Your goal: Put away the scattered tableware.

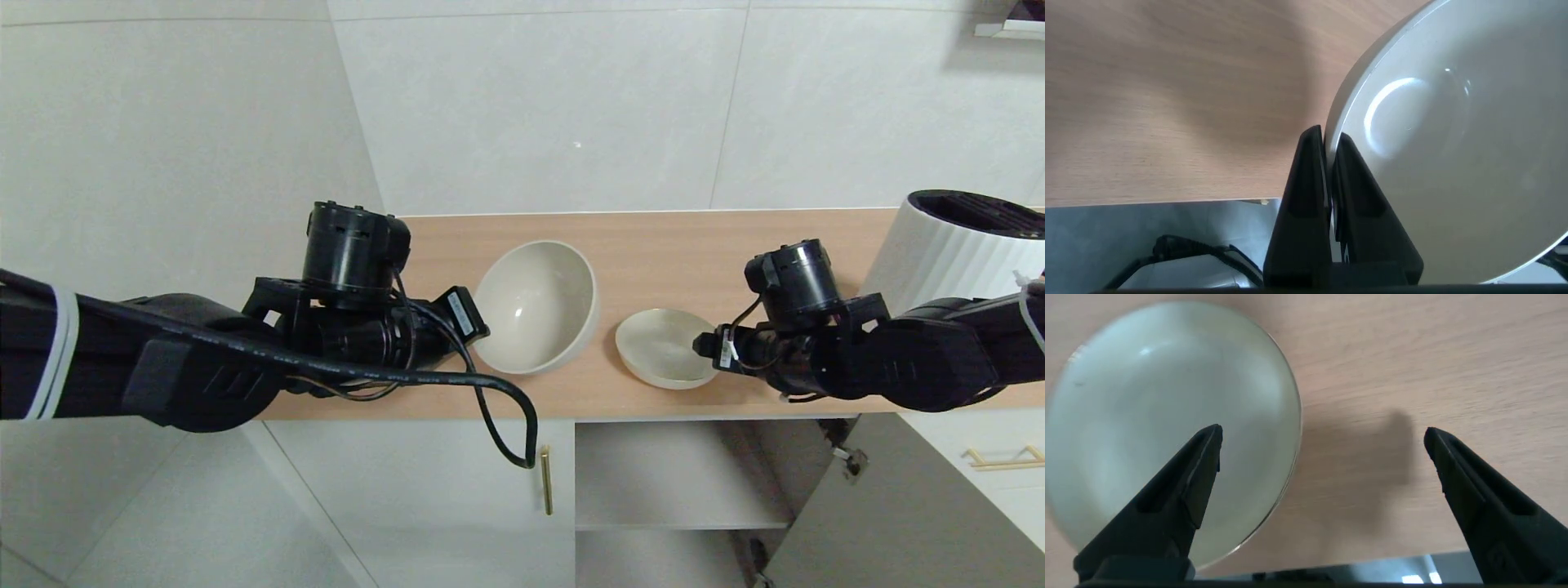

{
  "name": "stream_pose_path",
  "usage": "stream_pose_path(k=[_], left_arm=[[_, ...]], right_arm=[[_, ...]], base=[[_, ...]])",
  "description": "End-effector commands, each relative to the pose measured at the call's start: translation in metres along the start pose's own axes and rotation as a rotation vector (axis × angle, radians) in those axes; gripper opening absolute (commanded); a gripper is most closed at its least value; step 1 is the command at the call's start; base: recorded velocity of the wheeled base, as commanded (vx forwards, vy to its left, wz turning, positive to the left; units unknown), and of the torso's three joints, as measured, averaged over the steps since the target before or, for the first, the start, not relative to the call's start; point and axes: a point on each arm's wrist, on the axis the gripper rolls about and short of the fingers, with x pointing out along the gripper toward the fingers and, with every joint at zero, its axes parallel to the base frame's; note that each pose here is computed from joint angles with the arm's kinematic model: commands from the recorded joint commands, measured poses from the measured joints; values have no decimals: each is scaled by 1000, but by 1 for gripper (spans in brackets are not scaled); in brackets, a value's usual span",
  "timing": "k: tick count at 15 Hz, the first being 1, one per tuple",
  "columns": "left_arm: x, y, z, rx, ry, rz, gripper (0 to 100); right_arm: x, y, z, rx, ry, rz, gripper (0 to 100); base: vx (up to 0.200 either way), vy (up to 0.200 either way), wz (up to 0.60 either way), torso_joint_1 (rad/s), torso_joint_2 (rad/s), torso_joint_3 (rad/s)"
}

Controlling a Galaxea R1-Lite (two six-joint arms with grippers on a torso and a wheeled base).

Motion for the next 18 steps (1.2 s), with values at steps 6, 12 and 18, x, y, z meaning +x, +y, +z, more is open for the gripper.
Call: stream_pose_path(k=[6,12,18], left_arm=[[0,0,0,0,-1,-1,0],[-1,3,2,-5,-4,8,0],[-51,19,-1,81,-37,17,0]], right_arm=[[6,1,-3,-4,12,-6,0],[-2,1,0,4,0,3,0],[-52,-19,9,9,10,66,0]], base=[[0,0,0,0,0,0],[0,0,0,0,0,0],[0,0,0,0,0,0]])
